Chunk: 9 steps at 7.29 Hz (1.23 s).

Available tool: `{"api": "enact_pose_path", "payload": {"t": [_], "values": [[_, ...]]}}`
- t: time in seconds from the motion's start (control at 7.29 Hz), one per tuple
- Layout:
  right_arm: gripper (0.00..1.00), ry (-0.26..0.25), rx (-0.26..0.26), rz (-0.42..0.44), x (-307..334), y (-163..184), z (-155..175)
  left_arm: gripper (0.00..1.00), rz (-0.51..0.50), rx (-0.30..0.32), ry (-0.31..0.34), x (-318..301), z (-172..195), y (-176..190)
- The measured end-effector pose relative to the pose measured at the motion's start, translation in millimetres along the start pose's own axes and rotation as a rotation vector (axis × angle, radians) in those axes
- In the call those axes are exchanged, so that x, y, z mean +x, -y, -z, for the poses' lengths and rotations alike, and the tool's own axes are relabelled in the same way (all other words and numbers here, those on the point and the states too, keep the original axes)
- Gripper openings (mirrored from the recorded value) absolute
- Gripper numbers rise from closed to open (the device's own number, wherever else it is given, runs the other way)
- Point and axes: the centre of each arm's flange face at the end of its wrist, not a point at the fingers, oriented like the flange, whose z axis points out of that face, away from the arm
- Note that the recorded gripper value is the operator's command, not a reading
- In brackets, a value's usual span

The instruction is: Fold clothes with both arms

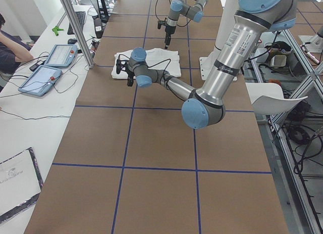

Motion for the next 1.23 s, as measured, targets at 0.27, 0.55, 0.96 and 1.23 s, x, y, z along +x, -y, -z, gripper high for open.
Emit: {"api": "enact_pose_path", "payload": {"t": [0.27,0.55,0.96,1.23], "values": [[0.95,-0.043,-0.008,0.115,-24.6,-15.2,-31.9,1.0,-0.008,-0.046,-0.035,-3.3,31.3,-22.9],[0.95,-0.082,-0.035,0.179,-43.7,-33.6,-40.3,1.0,-0.004,-0.065,-0.035,-7.4,33.6,-29.4],[0.95,-0.152,-0.075,0.226,-50.8,-61.9,-48.6,1.0,0.004,-0.075,-0.032,-7.7,29.9,-33.3],[0.95,-0.185,-0.09,0.244,-48.8,-70.9,-53.3,1.0,0.005,-0.088,-0.031,-5.8,23.6,-39.7]]}}
